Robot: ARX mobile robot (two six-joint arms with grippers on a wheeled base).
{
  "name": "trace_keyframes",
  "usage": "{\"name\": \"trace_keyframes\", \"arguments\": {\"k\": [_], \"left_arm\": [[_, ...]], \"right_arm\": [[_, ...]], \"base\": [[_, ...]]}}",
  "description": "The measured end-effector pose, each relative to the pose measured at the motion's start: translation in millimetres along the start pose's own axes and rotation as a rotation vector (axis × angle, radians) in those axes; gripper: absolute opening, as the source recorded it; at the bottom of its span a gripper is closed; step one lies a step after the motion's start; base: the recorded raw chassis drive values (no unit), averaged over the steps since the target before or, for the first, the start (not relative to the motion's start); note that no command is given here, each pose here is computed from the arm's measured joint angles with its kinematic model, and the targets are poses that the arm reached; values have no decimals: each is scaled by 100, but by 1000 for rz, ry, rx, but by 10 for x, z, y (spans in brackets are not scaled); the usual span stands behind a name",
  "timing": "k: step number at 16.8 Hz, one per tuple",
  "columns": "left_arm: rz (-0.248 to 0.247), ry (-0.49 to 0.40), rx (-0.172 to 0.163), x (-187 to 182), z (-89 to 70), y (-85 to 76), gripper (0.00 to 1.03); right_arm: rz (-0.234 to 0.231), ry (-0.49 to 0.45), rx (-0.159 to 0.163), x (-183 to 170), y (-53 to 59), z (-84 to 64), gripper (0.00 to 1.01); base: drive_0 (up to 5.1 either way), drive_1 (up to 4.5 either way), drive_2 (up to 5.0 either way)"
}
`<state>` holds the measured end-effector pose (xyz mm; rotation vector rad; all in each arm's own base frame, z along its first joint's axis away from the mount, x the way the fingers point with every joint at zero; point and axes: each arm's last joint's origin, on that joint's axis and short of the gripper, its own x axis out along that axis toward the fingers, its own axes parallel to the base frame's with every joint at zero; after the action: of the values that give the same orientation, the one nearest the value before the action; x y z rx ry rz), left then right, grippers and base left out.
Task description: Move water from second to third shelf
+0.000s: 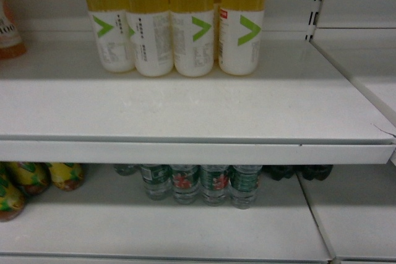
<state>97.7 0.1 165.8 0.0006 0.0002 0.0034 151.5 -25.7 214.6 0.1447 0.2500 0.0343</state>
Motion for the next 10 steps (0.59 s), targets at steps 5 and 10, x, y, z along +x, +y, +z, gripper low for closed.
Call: {"name": "trace_keyframes", "arguments": {"k": [5,10], "left_arm": [[-2,2,0,0,-2,-1,98],[-5,2,0,0,-2,-1,98]], "right_arm": [[0,-5,-1,-4,2,8,39],[-1,-4,-1,-5,1,7,39]], "base": [[0,0,0],[0,0,0]]}}
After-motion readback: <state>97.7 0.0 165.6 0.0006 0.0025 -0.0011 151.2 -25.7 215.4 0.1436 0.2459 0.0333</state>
